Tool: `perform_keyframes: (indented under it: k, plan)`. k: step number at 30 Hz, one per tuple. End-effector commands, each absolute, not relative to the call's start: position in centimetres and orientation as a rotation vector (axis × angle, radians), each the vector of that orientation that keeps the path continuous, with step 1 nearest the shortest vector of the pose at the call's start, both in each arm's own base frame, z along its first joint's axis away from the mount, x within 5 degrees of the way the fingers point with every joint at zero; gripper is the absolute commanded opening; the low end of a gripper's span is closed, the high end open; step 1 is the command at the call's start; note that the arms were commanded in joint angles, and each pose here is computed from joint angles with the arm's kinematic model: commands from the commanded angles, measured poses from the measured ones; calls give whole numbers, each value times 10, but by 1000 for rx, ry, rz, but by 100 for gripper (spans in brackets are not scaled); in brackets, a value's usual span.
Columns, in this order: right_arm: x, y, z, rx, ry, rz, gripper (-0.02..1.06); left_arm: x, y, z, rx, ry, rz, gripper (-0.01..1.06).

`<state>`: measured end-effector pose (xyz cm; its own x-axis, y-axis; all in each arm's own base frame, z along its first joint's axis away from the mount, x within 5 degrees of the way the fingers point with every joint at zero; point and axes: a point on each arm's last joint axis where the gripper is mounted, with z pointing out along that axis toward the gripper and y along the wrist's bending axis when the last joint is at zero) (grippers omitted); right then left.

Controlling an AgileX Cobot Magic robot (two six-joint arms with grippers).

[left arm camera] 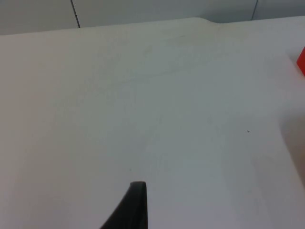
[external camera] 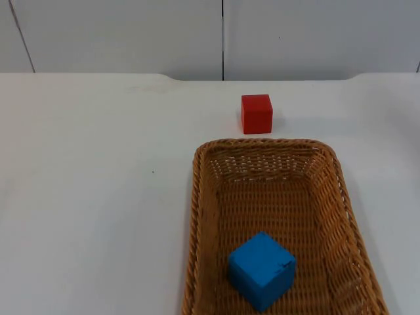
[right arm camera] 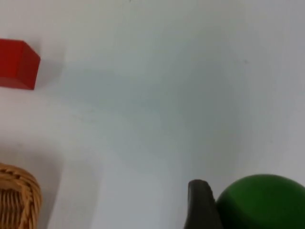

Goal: Place all geometric objects except the red cube into the basket.

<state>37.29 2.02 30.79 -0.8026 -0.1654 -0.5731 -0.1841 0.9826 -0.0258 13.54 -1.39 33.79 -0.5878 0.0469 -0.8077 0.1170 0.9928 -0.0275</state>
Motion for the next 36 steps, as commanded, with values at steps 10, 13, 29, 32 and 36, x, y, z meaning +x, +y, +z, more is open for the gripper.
perform_keyframes:
  k: [10, 13, 29, 32, 36]
  plan:
    - [355, 87, 307, -493, 2547, 108, 0, 134, -13, 338, 105, 2191, -93, 105]
    - [341, 131, 308, -635, 2517, 159, 0, 134, -13, 338, 105, 2191, -93, 105]
    - [289, 232, 287, -940, 2313, 307, 0, 134, -13, 338, 105, 2191, -93, 105]
    - [289, 230, 274, -924, 2307, 301, 0, 134, -13, 338, 105, 2191, -93, 105]
    - [285, 224, 244, -890, 2278, 300, 0, 134, -13, 338, 105, 2191, -93, 105]
